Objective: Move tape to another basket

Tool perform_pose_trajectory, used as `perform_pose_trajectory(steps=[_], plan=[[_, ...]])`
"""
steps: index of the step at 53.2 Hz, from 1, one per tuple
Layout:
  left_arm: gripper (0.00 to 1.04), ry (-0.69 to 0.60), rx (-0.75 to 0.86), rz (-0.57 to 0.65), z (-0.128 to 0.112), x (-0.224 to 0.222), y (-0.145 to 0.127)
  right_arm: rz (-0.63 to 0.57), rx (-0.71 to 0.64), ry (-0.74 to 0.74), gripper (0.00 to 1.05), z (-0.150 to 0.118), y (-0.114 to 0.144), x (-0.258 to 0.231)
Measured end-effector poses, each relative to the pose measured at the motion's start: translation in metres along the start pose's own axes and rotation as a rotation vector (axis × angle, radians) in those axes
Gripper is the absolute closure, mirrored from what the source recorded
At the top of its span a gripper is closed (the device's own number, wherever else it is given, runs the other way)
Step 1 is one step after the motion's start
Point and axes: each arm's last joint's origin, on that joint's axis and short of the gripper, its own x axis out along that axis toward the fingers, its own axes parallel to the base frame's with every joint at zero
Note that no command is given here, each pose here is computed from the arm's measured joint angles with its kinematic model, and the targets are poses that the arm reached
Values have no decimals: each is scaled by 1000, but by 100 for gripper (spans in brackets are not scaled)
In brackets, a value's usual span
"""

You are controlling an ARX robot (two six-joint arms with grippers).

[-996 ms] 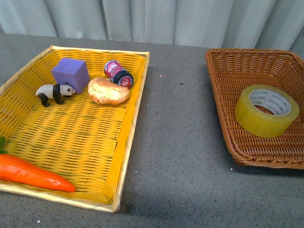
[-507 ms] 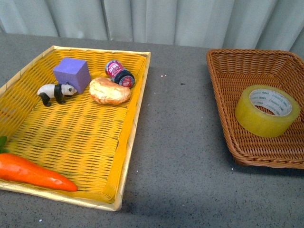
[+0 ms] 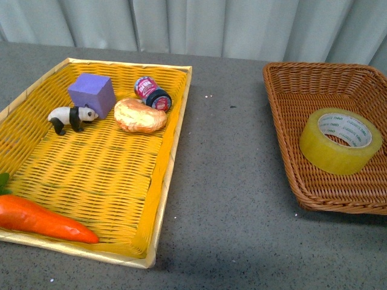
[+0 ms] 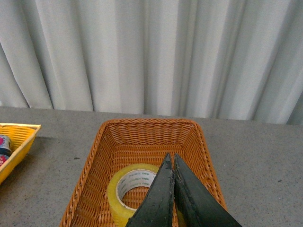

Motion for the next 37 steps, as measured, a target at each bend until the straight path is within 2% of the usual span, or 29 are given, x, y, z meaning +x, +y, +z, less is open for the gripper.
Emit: perform_pose_trajectory(steps=[11, 37], plan=[[101, -6, 0, -1, -10, -12, 0, 0, 0, 1, 104, 0, 0, -16], [101, -31, 0, -1, -3, -30, 0, 0, 0, -16, 104, 4, 0, -37]])
